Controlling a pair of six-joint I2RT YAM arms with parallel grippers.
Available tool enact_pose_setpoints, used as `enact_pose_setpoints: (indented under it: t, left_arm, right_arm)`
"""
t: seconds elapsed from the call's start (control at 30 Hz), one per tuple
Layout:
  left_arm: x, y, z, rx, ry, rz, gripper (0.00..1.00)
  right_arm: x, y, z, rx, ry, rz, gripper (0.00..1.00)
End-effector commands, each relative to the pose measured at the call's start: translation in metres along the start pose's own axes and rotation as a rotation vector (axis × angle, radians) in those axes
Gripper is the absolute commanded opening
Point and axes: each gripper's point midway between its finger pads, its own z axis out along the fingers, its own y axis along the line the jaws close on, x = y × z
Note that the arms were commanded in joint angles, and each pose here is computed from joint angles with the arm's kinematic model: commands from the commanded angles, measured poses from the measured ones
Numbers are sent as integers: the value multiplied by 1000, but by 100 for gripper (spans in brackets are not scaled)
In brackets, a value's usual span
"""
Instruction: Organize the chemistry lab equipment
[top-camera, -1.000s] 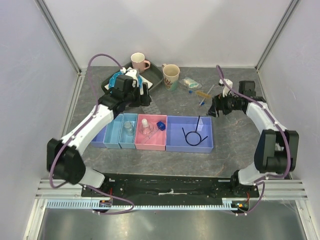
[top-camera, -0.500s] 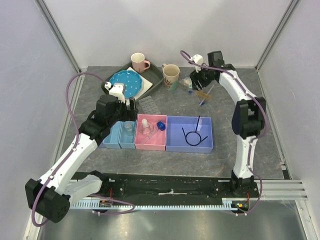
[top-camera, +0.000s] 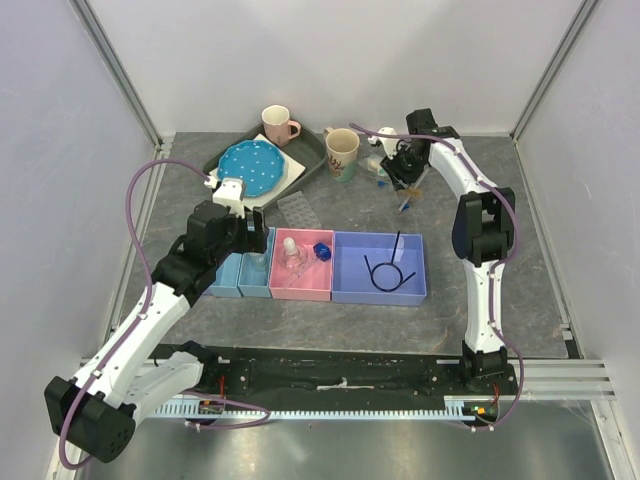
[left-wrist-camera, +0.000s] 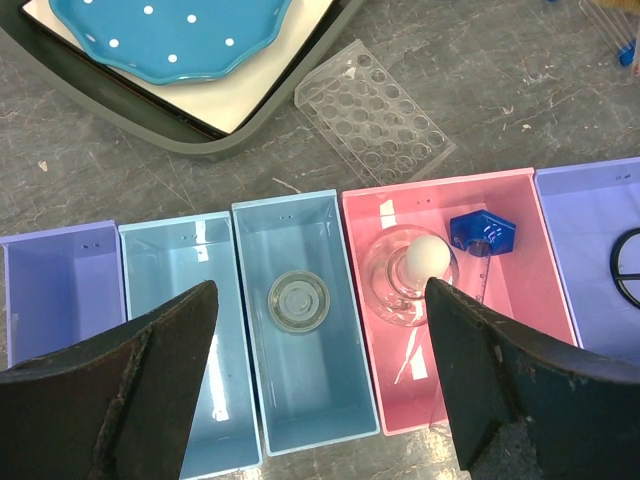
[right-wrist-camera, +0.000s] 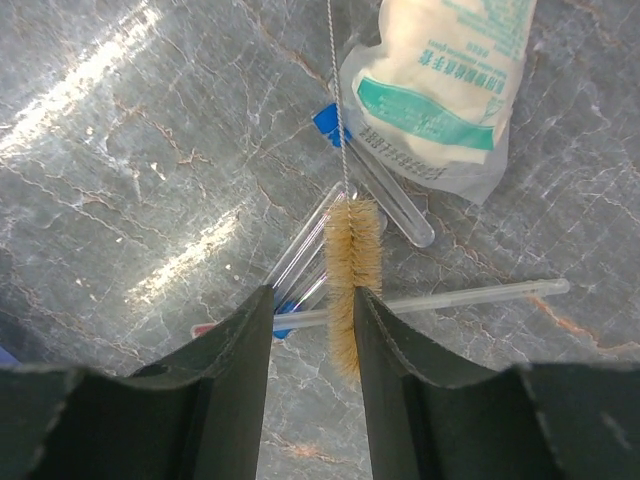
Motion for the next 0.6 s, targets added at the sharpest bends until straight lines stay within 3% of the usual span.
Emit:
enact_pose_setpoints:
  t: [0.0,0.3,0.57]
  left_arm:
    - [-6,4,0,-11,-30,33,91]
    - [-7,6,-4,-19,-37,32,91]
    - [-9,3,-4,-6,-39,23,91]
  right_arm:
    - [16,-6,13,21,68,-24,45]
    - [24,-16,27,43,96,-32,43]
    - [34,-11,33,5,102,-26,28]
